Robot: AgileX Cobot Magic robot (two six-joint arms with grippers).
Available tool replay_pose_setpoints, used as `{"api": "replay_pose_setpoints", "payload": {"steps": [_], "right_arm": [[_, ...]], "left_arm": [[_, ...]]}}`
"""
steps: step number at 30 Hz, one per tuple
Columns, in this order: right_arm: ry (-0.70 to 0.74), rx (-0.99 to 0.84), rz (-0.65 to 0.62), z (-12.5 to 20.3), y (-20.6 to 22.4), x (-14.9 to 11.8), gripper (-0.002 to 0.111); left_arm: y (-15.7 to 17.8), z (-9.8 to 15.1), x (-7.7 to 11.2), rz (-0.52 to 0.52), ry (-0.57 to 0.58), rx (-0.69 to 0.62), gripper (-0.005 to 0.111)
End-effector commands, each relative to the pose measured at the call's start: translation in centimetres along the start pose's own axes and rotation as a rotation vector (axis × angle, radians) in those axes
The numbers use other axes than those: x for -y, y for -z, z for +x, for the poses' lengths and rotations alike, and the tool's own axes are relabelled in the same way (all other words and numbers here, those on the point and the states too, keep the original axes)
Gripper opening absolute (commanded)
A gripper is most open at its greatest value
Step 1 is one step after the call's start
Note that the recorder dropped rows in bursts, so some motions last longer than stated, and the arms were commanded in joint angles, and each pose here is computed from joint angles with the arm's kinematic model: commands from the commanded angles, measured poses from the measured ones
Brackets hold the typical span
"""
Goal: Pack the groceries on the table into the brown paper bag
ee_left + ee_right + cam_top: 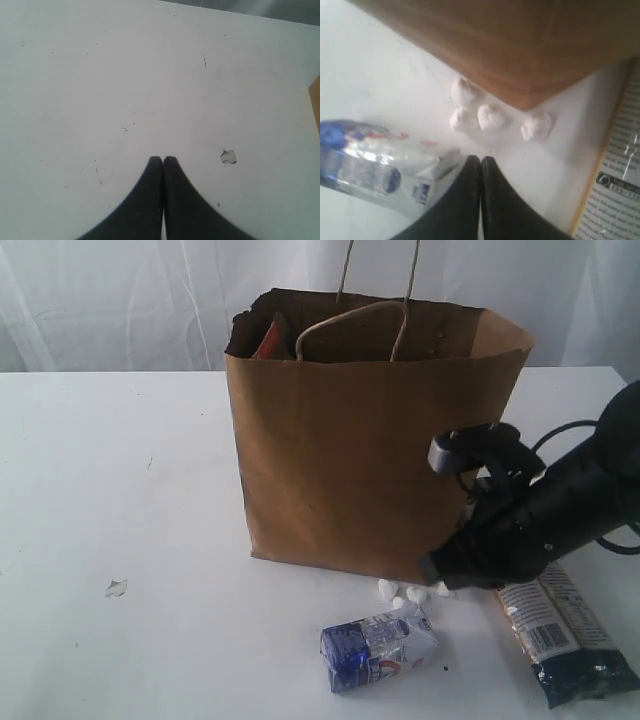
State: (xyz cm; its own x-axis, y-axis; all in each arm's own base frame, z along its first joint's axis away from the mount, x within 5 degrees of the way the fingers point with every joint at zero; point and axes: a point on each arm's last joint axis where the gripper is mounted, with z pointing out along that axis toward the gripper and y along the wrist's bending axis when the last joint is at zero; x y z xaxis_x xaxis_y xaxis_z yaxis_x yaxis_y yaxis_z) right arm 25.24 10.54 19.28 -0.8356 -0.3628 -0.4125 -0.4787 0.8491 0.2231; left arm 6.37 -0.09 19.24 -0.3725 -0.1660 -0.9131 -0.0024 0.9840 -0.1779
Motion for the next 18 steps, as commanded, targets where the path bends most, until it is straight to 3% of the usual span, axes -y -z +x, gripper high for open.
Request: {"api": "replay_pose_setpoints", "payload": {"steps": [1,5,7,10,11,18], "right_arm": [[0.051,-0.134,0.011,1.2,-2.2,0.9,0.000],[0.049,-0.108,0.033,1.0,-2.6,1.2,0.000],[0.083,-0.069,0.057,0.6,-2.6,1.4,0.009],[0.107,-0.036,0.085,0.3,-3.0,1.8,0.038],[0.105,-0.036,0.090,0.3,-3.3,1.9,0.041],[0.091,-0.031,0.137,0.3,-5.6,3.0,0.040]], "left_arm": [[0.0,0.2,-0.1,-0.004,0.009,-0.003,0.000],[0.0,0.2,-0.1,-0.004,0.009,-0.003,0.000],[0.0,0.2,-0.1,-0.004,0.009,-0.003,0.000],[0.0,0.2,-0.1,-0.004,0.009,-0.003,0.000],[0.0,0.2,-0.1,-0.004,0.009,-0.003,0.000],[0.0,0.2,-0.1,-0.004,0.009,-0.003,0.000]]}}
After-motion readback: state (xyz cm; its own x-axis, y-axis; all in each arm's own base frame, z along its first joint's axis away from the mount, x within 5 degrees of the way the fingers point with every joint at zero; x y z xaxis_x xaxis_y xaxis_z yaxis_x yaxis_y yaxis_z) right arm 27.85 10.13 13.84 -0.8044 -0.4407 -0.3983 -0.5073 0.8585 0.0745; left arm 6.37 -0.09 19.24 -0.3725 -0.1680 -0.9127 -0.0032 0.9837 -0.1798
